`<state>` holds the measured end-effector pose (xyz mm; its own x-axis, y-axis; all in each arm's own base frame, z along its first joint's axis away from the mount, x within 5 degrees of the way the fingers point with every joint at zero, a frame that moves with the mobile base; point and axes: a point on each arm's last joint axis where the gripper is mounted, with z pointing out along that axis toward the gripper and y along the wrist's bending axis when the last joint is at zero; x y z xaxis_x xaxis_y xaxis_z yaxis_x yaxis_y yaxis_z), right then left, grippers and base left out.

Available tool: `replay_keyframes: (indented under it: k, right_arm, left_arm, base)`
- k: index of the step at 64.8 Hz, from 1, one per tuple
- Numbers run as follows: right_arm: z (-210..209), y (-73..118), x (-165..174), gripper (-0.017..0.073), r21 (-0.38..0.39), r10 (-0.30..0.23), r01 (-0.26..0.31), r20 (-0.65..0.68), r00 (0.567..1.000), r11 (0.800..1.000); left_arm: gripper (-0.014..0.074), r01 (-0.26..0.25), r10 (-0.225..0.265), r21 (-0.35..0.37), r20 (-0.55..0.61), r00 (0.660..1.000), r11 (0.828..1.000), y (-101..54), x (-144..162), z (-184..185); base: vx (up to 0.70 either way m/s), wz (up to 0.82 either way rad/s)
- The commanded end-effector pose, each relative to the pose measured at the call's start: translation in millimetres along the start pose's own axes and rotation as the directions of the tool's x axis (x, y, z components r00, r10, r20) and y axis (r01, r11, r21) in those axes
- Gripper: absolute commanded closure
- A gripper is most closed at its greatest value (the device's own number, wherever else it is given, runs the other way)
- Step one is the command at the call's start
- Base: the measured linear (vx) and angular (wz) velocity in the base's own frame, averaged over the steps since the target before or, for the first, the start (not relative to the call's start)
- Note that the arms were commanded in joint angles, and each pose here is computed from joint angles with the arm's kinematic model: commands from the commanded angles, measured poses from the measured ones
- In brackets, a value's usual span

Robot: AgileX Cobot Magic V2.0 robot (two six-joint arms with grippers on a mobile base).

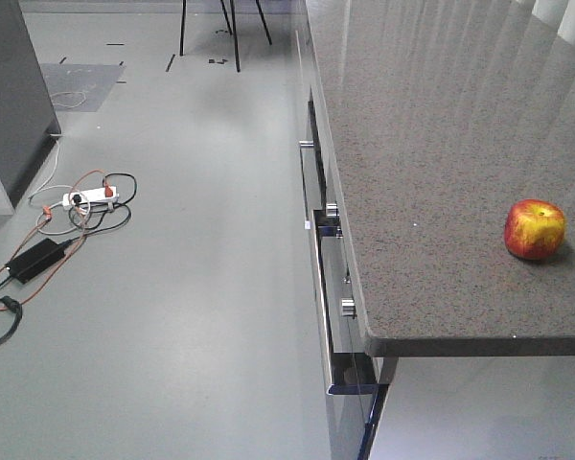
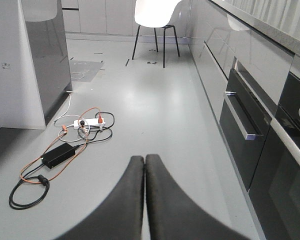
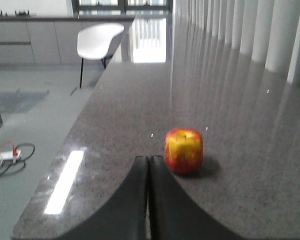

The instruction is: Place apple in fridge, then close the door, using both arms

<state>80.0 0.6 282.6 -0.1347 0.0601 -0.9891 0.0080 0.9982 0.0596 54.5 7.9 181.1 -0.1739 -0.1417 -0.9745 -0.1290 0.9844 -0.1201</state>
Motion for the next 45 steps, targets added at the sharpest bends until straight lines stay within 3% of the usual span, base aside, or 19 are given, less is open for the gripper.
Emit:
replay_keyframes:
  k: [1, 12, 27, 45]
  right_arm:
    - [13.2, -0.6, -18.1, 0.0568, 0.009, -0.007, 0.007, -0.024, 1.000, 1.000]
    - [31.8, -1.3, -20.7, 0.0568, 0.012, 0.070, -0.069, -0.075, 0.995, 0.998]
    - [34.2, -1.1, -17.8, 0.0568, 0.011, 0.069, -0.068, -0.107, 0.992, 0.998]
    - [34.4, -2.8, -20.2, 0.0526, 0.022, 0.005, -0.003, -0.081, 0.997, 1.000]
  left_arm:
    - [0.0599, 0.009, -0.010, 0.028, 0.065, 0.998, 1.000, -1.8, -0.5, 0.7]
    - [0.0599, 0.009, -0.010, 0.028, 0.065, 0.998, 1.000, -1.8, -0.5, 0.7]
    - [0.0599, 0.009, -0.010, 0.028, 0.065, 0.998, 1.000, -1.8, -0.5, 0.7]
    - [0.0599, 0.009, -0.010, 0.028, 0.065, 0.998, 1.000, -1.8, -0.5, 0.7]
  base:
    - [0.00, 0.00]
    - [0.00, 0.00]
    - [0.00, 0.00]
    - [0.00, 0.00]
